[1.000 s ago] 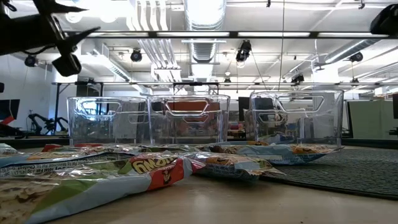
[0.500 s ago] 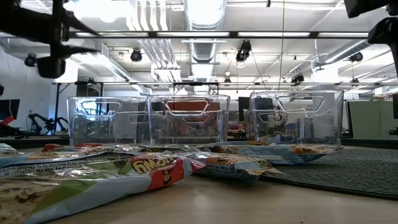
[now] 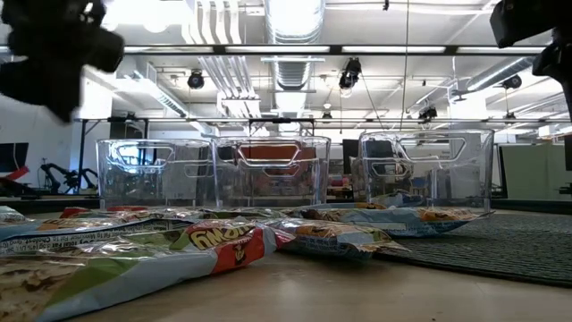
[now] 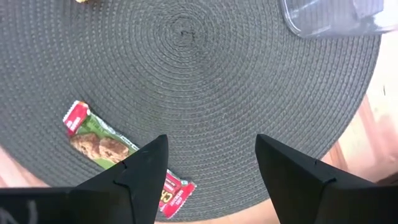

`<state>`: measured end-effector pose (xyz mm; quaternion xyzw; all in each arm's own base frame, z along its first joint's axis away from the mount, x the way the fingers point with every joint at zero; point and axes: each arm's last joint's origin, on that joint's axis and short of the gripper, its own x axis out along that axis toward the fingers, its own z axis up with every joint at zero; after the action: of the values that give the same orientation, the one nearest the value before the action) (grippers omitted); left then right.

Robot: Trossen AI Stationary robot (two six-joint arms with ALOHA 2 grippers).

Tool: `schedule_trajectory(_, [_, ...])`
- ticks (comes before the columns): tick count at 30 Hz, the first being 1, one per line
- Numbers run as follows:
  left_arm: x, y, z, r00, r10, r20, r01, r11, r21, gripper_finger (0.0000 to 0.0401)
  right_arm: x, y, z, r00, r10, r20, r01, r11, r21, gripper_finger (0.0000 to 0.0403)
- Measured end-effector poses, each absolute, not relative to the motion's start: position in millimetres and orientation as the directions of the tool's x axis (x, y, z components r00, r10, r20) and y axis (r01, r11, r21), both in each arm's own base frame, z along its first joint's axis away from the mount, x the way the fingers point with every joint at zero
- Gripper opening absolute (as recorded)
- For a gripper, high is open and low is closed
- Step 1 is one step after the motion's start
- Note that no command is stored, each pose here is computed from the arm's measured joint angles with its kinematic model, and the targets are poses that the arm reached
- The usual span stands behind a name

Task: Pick and place Granola Bars by type
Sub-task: Put the yellow granola bar into the left transparent bin

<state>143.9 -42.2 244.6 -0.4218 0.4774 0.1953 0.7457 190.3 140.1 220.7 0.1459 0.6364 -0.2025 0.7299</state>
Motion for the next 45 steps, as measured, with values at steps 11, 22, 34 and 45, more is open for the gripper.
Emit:
schedule_trajectory(11, [137.1,-98.5,195.0,0.196,-0.032,-0.98,-0.866,0.463,-0.188,0.0131,191.1,138.4,220.2,0.126,-0.138,-0.982,0.501,0.864,-0.057,0.0233])
schedule_trajectory(22, [154.0,-114.4,165.1,0.168,-0.027,-0.985,-0.89,0.425,-0.163,0.018,193.7,135.4,219.8,0.132,-0.143,-0.981,0.518,0.854,-0.055,0.0233])
schedule_trajectory(34, [162.3,-121.1,148.7,0.132,-0.012,-0.991,-0.895,0.429,-0.125,0.0213,193.9,135.6,219.8,0.133,-0.141,-0.981,0.524,0.85,-0.051,0.0233])
schedule_trajectory(45, [167.5,-125.5,147.3,0.095,-0.007,-0.995,-0.887,0.453,-0.088,0.0198,193.8,135.7,219.8,0.133,-0.141,-0.981,0.527,0.848,-0.05,0.0233])
